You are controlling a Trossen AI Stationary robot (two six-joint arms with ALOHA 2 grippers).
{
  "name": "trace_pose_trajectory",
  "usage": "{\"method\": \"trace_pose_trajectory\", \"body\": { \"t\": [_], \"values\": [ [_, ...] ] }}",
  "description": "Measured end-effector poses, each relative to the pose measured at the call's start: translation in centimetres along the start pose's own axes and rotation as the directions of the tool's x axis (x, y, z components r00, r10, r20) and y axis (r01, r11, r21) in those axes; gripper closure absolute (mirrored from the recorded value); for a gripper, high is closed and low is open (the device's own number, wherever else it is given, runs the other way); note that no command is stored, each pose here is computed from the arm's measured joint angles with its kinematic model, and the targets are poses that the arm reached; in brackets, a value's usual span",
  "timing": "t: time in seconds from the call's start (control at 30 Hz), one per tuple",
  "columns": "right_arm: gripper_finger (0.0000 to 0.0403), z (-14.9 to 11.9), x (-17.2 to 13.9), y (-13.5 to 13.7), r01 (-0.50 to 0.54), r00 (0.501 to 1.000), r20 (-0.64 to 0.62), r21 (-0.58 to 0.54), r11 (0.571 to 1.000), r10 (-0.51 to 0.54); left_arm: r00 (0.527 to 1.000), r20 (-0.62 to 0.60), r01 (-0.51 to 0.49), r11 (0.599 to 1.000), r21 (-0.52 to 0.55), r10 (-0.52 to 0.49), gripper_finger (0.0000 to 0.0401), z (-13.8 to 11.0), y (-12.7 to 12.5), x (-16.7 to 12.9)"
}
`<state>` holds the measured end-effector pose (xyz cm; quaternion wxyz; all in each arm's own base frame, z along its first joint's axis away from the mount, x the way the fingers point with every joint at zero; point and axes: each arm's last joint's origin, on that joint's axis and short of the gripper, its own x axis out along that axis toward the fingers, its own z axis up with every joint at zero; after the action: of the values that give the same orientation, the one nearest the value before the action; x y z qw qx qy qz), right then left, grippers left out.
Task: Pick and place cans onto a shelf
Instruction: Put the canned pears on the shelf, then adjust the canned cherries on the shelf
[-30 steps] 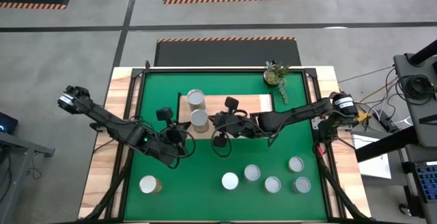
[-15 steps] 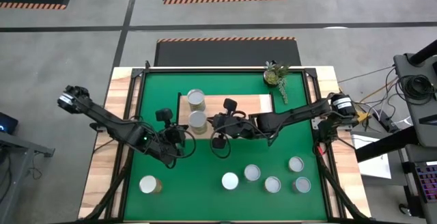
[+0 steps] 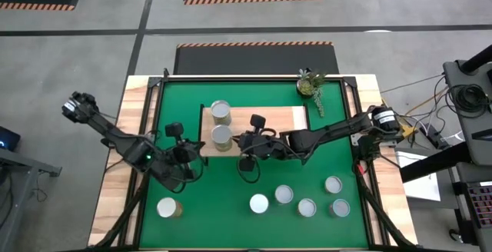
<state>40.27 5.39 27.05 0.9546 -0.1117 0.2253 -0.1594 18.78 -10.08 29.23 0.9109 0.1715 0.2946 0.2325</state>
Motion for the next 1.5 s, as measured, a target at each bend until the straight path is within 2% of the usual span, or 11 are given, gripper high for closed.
{"method": "trace_pose_trajectory", "body": {
  "t": [0.2,0.87,1.1,1.27,1.4,1.5],
  "values": [
    [0.0394,-0.1,0.4,0.0,0.006,1.000,0.010,0.003,1.000,-0.006,0.993,0.089,-0.076,0.996,-0.049,0.080,0.0401,0.1,0.7,-1.3],
    [0.0394,0.4,0.4,0.1,0.005,0.998,0.055,0.011,1.000,-0.006,0.993,0.094,-0.073,0.996,-0.051,0.077,0.0401,0.1,0.6,-1.5],
    [0.0394,0.6,0.4,0.1,0.011,0.996,0.085,-0.005,1.000,-0.011,0.980,0.129,-0.141,0.987,-0.076,0.150,0.0401,0.3,0.8,-1.5],
    [0.0394,0.5,0.4,0.0,0.024,0.997,0.077,-0.044,0.999,-0.021,0.980,0.131,-0.142,0.987,-0.078,0.152,0.0401,0.3,0.8,-1.5],
    [0.0394,0.3,0.6,-1.0,0.107,0.994,0.031,-0.085,0.991,-0.105,0.980,0.132,-0.142,0.987,-0.081,0.152,0.0401,0.3,0.9,-1.6],
    [0.0394,-0.2,1.4,-2.7,0.148,0.989,-0.008,-0.078,0.986,-0.149,0.979,0.133,-0.142,0.986,-0.082,0.152,0.0401,0.3,1.0,-1.6]
  ]
}}
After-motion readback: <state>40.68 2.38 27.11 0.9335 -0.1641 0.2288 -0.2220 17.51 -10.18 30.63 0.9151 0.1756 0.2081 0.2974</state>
